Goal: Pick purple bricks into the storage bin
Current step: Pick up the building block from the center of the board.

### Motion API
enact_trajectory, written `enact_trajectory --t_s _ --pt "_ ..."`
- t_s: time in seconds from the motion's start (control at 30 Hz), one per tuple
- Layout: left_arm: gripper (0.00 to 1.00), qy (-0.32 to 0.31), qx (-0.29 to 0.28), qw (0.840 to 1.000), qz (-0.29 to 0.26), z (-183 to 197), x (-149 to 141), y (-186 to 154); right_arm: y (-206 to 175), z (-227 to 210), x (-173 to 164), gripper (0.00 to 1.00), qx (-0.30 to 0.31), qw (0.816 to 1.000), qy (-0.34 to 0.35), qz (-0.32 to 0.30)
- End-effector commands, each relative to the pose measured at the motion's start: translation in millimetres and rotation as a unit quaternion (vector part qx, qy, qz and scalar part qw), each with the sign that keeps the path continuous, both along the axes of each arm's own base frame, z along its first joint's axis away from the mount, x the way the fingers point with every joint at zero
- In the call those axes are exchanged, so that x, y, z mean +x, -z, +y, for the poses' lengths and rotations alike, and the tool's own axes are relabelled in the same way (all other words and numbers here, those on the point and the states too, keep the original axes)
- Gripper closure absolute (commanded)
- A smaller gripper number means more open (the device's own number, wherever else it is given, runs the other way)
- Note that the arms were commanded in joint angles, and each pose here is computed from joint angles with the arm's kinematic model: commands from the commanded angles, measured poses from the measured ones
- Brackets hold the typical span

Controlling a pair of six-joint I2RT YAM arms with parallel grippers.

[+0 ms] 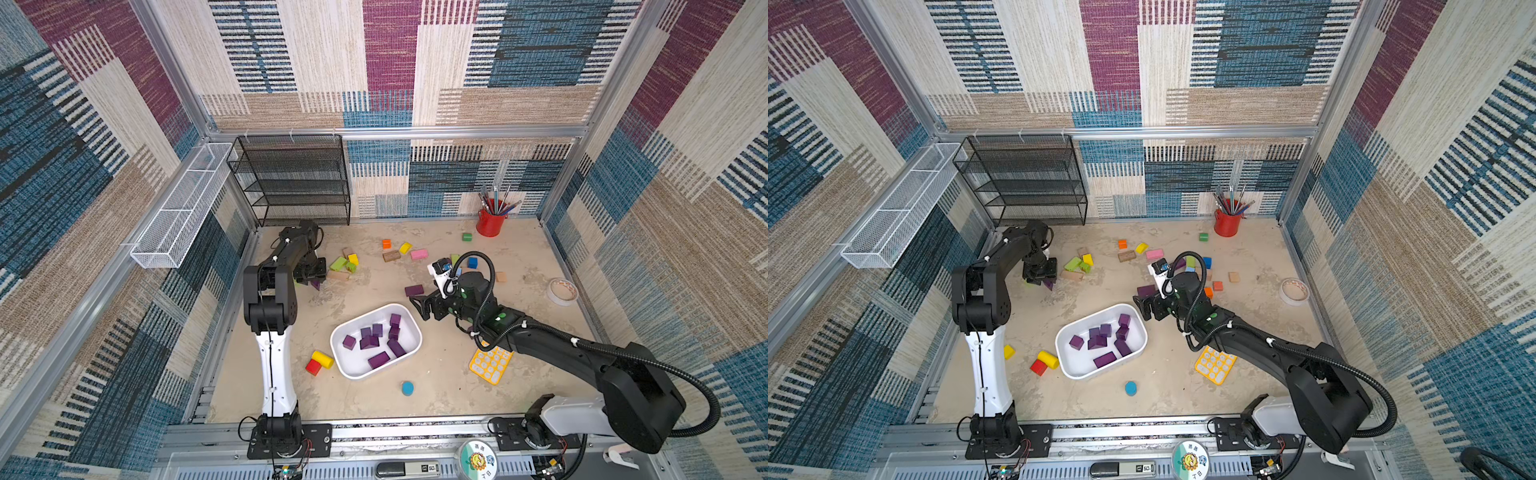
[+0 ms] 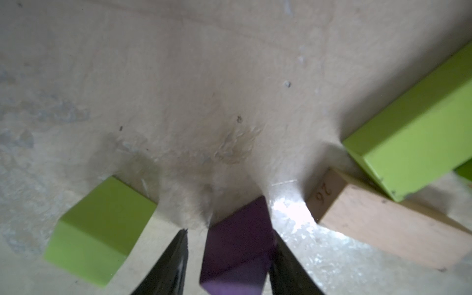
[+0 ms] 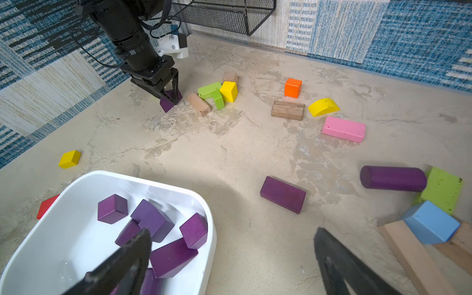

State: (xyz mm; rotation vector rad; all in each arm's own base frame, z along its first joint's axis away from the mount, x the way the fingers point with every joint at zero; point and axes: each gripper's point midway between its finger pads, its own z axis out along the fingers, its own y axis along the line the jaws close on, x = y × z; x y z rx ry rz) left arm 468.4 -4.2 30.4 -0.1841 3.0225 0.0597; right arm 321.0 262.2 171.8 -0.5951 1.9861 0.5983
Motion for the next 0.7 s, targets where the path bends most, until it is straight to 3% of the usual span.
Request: enact_trajectory --t_s 0.0,0.67 --pt "0.49 0.024 -0.002 1.000 0.009 -4 -2 1 -5 1 3 0.00 0.006 1.000 0.004 -0.008" --pt "0.64 0.033 0.027 0.998 0.041 -7 -15 13 -1 2 5 0.00 0.003 1.000 0.005 -0.002"
